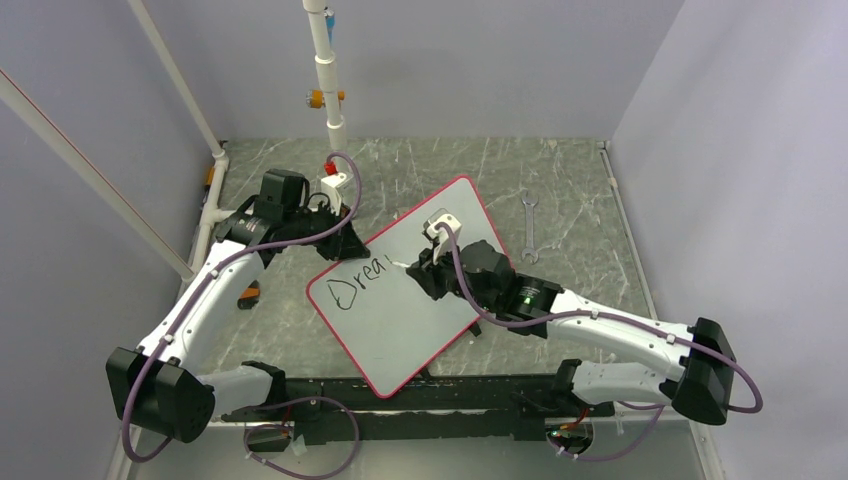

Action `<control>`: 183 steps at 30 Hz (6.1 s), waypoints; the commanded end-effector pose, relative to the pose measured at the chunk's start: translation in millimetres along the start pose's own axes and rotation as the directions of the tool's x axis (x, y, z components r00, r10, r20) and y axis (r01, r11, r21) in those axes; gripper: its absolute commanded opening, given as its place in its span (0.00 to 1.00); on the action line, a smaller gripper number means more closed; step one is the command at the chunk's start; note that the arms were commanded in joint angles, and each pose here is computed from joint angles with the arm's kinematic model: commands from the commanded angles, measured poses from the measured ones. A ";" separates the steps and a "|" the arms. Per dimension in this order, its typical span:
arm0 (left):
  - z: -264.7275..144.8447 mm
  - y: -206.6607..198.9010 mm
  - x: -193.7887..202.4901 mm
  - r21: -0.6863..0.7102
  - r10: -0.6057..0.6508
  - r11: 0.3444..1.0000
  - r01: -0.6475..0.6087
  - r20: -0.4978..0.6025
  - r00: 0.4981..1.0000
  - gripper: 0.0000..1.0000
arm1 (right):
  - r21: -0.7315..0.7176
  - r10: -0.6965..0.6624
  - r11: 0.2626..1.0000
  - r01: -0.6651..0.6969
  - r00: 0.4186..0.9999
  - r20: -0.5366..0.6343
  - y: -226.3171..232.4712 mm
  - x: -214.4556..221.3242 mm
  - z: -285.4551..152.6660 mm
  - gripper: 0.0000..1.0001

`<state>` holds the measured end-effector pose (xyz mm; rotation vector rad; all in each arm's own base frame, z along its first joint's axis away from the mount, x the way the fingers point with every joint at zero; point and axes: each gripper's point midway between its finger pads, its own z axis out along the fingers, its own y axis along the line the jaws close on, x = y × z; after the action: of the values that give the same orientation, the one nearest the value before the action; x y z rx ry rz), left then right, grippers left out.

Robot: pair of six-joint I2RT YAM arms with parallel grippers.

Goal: Write a sentence on the whiteboard

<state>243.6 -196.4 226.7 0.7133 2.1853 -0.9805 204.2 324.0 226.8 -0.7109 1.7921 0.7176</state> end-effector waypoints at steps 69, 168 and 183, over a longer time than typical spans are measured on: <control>-5.9 12.4 -19.1 -0.094 0.158 0.984 -0.152 0.065 0.985 0.00 | 0.074 0.031 0.997 -0.034 0.999 0.034 -13.1 -29.2 6.6 0.00; -4.9 10.1 -14.0 -0.117 0.188 0.976 -0.182 0.044 0.981 0.00 | 0.089 0.048 0.994 -0.055 0.996 0.069 -52.1 -62.8 -7.3 0.00; -3.8 10.1 -13.4 -0.115 0.189 0.976 -0.184 0.038 0.981 0.00 | 0.019 0.064 0.998 -0.065 0.998 0.020 -40.4 -46.9 5.3 0.00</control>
<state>241.2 -199.7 229.5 0.7553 2.1555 -0.9206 251.7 296.2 249.5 -0.6349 1.8615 0.6729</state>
